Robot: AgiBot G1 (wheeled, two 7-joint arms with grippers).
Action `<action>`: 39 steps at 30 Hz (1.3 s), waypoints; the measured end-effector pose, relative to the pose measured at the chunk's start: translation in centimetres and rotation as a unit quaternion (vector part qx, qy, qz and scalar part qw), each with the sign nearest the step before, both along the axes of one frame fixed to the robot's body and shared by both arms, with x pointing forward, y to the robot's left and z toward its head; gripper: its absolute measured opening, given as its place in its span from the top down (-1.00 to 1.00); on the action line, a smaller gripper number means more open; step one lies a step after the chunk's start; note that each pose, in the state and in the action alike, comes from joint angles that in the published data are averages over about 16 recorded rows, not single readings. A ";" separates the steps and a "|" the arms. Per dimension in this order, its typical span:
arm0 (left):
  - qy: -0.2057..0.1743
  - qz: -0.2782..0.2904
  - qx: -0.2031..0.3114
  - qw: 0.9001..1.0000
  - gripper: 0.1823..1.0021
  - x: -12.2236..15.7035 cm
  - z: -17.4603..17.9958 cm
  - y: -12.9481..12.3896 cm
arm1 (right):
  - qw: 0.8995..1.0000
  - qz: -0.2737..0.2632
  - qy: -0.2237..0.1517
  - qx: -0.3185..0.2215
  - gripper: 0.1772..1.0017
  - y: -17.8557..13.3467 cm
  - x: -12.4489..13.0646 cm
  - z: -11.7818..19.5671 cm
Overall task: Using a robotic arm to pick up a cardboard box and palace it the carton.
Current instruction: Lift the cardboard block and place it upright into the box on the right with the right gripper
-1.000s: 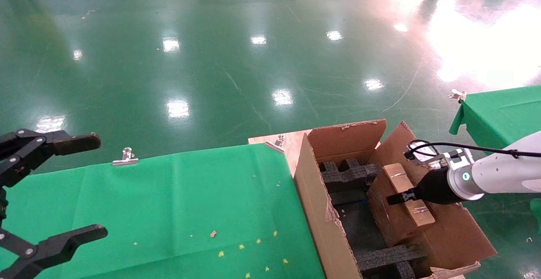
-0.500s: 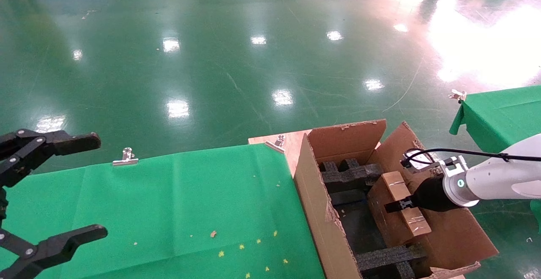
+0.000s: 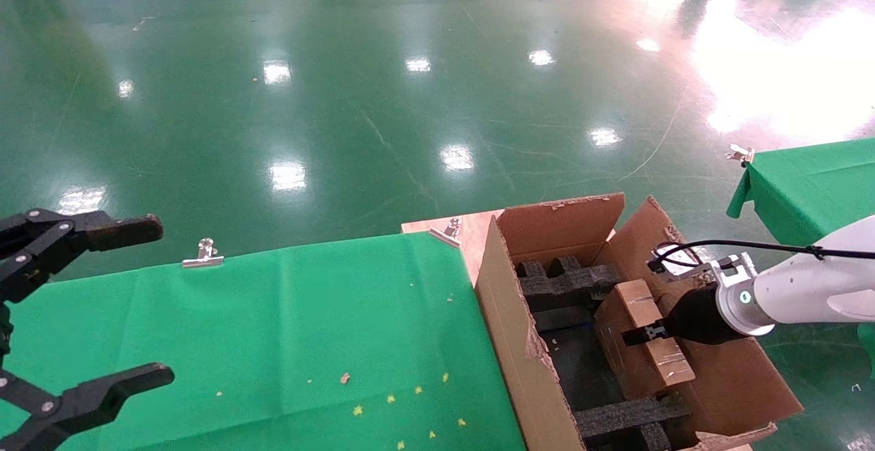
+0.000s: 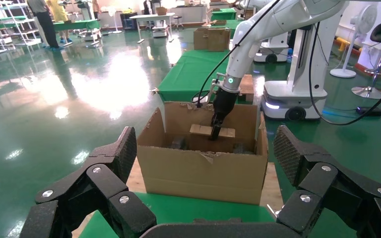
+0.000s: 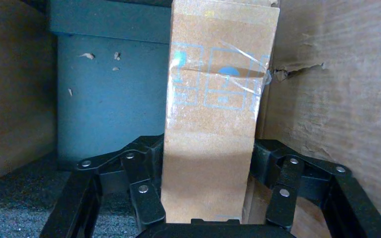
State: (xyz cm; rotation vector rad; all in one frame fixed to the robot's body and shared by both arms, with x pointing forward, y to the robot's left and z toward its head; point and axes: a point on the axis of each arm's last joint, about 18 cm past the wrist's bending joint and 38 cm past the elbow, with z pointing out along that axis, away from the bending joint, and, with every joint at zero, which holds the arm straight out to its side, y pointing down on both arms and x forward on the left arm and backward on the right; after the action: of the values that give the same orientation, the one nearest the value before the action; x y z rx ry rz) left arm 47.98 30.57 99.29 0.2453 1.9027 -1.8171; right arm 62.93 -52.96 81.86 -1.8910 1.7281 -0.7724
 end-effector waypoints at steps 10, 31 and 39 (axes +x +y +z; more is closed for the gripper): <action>0.000 0.000 0.000 1.000 -1.00 0.0 0.0 0.0 | 1.000 0.000 -0.002 -0.002 0.46 -0.2 -0.1 0.4; 0.000 0.000 0.000 1.000 -1.00 0.0 0.0 0.0 | 0.998 0.022 -0.062 -0.011 -0.58 -0.1 -0.2 5.7; 0.000 0.000 0.000 1.000 -1.00 0.0 0.0 0.0 | 0.988 0.073 -0.139 -0.011 -0.85 2.4 -0.4 11.9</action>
State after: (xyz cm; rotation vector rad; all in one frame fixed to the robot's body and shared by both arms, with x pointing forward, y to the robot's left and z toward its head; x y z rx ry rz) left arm 47.98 30.57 99.29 0.2453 1.9027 -1.8172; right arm 62.53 -50.53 93.77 -1.8024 1.4013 -0.9509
